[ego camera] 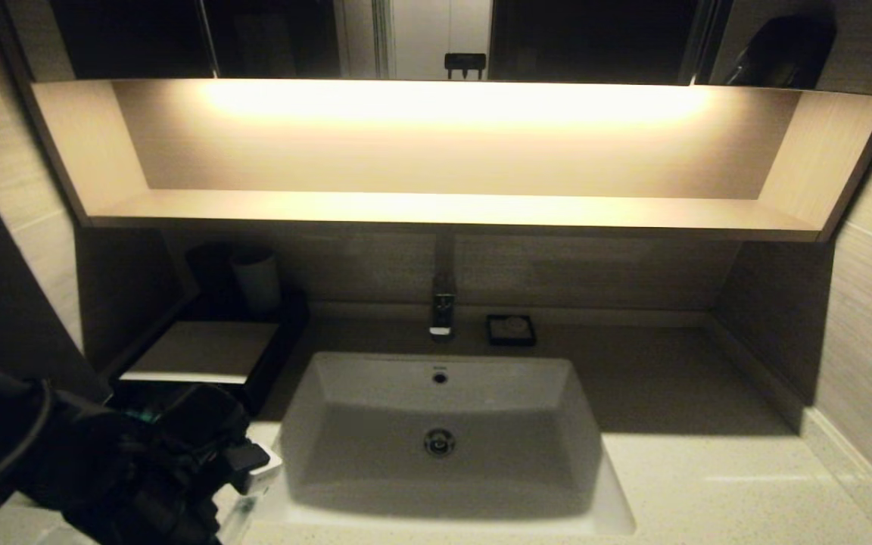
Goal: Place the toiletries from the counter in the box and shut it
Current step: Pick up the bathroom toiletry
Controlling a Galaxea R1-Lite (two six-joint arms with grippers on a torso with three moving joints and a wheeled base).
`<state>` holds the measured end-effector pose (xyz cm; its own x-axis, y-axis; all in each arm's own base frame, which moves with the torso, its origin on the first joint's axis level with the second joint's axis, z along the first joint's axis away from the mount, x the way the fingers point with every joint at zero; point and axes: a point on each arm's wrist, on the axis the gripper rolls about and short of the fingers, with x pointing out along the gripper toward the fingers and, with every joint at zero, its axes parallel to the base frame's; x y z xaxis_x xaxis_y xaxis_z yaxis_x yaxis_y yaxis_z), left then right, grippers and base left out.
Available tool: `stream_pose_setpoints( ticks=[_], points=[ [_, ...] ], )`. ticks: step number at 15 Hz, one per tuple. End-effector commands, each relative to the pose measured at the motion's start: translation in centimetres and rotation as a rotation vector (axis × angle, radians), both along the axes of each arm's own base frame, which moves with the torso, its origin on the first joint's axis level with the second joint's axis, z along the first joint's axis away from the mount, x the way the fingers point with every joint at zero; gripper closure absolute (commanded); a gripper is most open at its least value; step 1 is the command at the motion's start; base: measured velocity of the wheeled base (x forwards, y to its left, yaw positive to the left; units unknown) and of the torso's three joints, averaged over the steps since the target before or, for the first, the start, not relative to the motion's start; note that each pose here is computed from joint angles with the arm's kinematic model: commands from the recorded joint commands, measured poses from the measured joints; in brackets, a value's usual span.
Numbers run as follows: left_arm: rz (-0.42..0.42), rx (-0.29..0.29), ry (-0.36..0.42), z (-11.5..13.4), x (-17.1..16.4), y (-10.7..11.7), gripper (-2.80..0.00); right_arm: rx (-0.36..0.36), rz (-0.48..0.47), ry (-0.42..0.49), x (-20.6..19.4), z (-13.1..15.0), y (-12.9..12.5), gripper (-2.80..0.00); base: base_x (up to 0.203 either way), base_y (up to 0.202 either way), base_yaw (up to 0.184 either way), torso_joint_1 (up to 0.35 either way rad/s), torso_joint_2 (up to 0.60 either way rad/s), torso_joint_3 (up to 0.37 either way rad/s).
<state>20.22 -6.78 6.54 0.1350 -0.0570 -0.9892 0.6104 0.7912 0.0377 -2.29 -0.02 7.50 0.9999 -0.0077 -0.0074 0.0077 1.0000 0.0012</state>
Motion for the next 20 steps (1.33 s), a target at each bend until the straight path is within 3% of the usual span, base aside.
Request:
stream_pose_setpoints(
  ticks=[1, 8, 10, 11, 18, 20],
  points=[
    [0.0, -0.014, 0.011, -0.05, -0.82, 0.23, 0.0, 0.0, 0.0, 0.0, 0.0, -0.01, 0.0, 0.0, 0.0, 0.0, 0.0, 0.0, 0.0, 0.0],
    [0.02, -0.02, -0.008, 0.34, -0.99, 0.3, 0.0, 0.0, 0.0, 0.0, 0.0, -0.01, 0.0, 0.0, 0.0, 0.0, 0.0, 0.0, 0.0, 0.0],
    [0.024, 0.008, -0.011, 0.2, -1.0, 0.37, 0.0, 0.0, 0.0, 0.0, 0.0, -0.01, 0.0, 0.0, 0.0, 0.0, 0.0, 0.0, 0.0, 0.0],
    [0.028, 0.032, -0.018, 0.1, -1.03, 0.44, -2.8, 0.0, 0.0, 0.0, 0.0, -0.01, 0.0, 0.0, 0.0, 0.0, 0.0, 0.0, 0.0, 0.0],
    [0.051, 0.127, -0.066, 0.29, -1.09, 0.71, -2.8, 0.0, 0.0, 0.0, 0.0, -0.01, 0.0, 0.0, 0.0, 0.0, 0.0, 0.0, 0.0, 0.0],
    [0.059, 0.185, -0.089, 0.37, -1.05, 0.82, -2.8, 0.0, 0.0, 0.0, 0.0, -0.01, 0.0, 0.0, 0.0, 0.0, 0.0, 0.0, 0.0, 0.0]
  ],
)
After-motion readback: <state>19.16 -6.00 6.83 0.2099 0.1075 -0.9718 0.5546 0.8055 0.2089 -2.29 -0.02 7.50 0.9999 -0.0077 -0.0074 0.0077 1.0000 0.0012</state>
